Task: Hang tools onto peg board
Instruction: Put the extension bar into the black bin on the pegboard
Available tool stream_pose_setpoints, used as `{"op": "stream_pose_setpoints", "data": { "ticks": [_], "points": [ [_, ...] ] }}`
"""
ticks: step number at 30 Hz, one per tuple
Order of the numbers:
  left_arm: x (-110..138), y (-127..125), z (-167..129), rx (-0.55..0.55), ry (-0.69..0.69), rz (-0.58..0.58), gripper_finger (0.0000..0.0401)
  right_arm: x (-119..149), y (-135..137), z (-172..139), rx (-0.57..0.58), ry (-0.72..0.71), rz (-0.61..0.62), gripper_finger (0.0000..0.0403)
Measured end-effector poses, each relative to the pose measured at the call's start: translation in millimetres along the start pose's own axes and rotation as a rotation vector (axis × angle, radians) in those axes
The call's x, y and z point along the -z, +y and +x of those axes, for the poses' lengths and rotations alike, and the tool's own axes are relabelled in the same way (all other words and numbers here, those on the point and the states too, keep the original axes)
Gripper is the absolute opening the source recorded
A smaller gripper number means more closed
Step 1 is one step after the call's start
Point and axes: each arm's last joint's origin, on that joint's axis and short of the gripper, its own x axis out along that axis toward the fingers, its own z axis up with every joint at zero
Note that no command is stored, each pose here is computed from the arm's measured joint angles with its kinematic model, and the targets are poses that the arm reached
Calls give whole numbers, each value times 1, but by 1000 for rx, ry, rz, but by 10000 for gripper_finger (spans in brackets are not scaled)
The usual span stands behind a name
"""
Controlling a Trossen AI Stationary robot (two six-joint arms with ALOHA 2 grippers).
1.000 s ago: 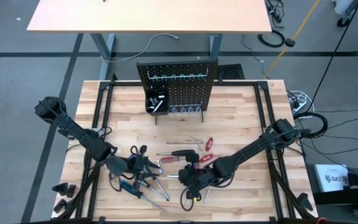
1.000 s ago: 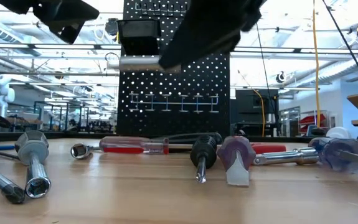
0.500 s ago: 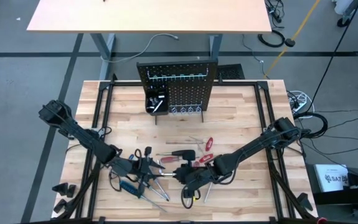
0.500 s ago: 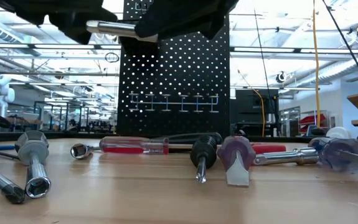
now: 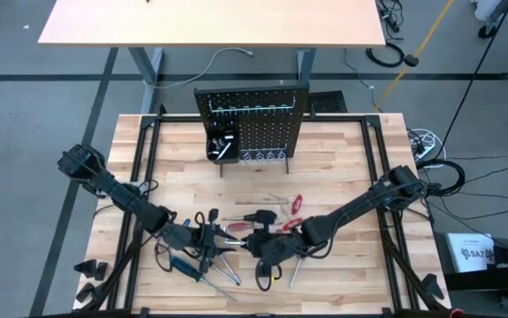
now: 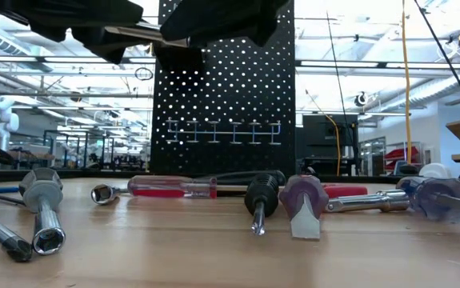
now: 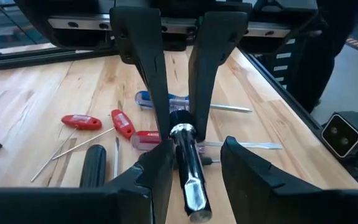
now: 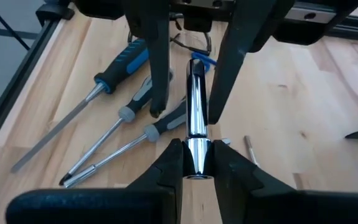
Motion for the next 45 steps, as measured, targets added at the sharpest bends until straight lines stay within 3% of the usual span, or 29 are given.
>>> {"op": "stream_pose_setpoints", "data": {
  "ticks": [30,40,45],
  "points": [
    [0,1,0,-9,4,0,134,-1,-1,0,29,-10,-1,50],
    [1,2,1,-29,6,1,40,-1,-1,0,33,-9,2,50],
    [1,2,1,-30,7,2,37,0,-1,0,34,-8,2,50]
  ]
}}
